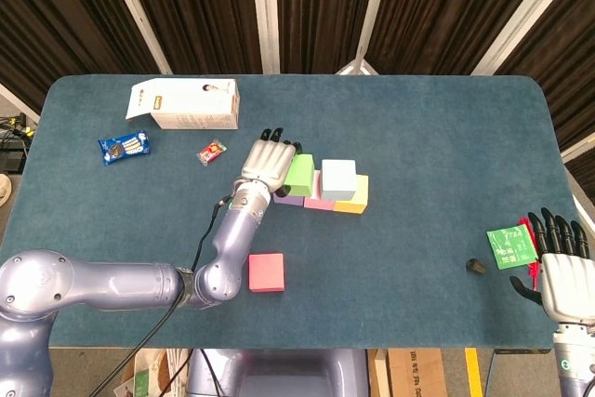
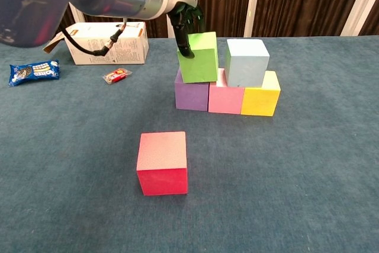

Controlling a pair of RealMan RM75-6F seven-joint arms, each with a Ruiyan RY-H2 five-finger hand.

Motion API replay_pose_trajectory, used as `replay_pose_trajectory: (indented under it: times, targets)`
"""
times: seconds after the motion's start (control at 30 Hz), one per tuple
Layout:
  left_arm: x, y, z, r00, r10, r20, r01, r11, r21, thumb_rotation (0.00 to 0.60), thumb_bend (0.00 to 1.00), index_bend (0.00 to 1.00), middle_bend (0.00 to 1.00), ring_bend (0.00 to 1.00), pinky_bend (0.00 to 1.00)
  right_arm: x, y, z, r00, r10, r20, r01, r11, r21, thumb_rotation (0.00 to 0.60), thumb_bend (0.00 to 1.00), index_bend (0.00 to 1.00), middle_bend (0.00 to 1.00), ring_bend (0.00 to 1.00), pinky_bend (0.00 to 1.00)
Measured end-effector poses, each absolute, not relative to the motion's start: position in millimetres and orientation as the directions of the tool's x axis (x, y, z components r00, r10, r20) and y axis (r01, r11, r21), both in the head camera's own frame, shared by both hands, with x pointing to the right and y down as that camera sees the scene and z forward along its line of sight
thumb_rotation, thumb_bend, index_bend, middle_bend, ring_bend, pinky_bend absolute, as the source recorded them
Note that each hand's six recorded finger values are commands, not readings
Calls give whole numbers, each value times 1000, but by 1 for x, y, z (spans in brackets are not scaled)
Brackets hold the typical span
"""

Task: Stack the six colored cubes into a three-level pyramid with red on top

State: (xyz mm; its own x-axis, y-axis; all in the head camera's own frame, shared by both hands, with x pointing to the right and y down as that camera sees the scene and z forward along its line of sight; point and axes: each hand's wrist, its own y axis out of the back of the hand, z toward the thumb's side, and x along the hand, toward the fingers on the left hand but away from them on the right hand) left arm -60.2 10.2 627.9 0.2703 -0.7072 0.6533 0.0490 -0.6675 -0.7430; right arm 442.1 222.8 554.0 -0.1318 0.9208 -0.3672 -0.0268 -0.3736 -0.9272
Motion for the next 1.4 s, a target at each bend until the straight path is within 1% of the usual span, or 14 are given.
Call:
replay_pose_trajectory:
  times: [0.17, 0.6, 1.4]
  targets:
    - [-49, 13, 628, 263, -709, 654, 87, -658, -748, 600, 392, 261, 242, 0, 0, 443, 223, 553, -135, 921, -366, -25, -373, -928, 600, 168, 0, 0, 0, 0]
    - [-38, 8, 621, 258, -738, 623, 117, -617, -779, 600, 391, 262, 234, 0, 0, 443, 222, 555, -139, 919, -370, -29, -378, -926, 600, 169, 0, 0, 0, 0]
    - [-36, 10, 626, 249, -727, 641, 118, -634, -765, 600, 389, 257, 233, 0, 0, 445, 222, 555, -147, 917, -370, -31, -378, -925, 600, 168, 0, 0, 0, 0]
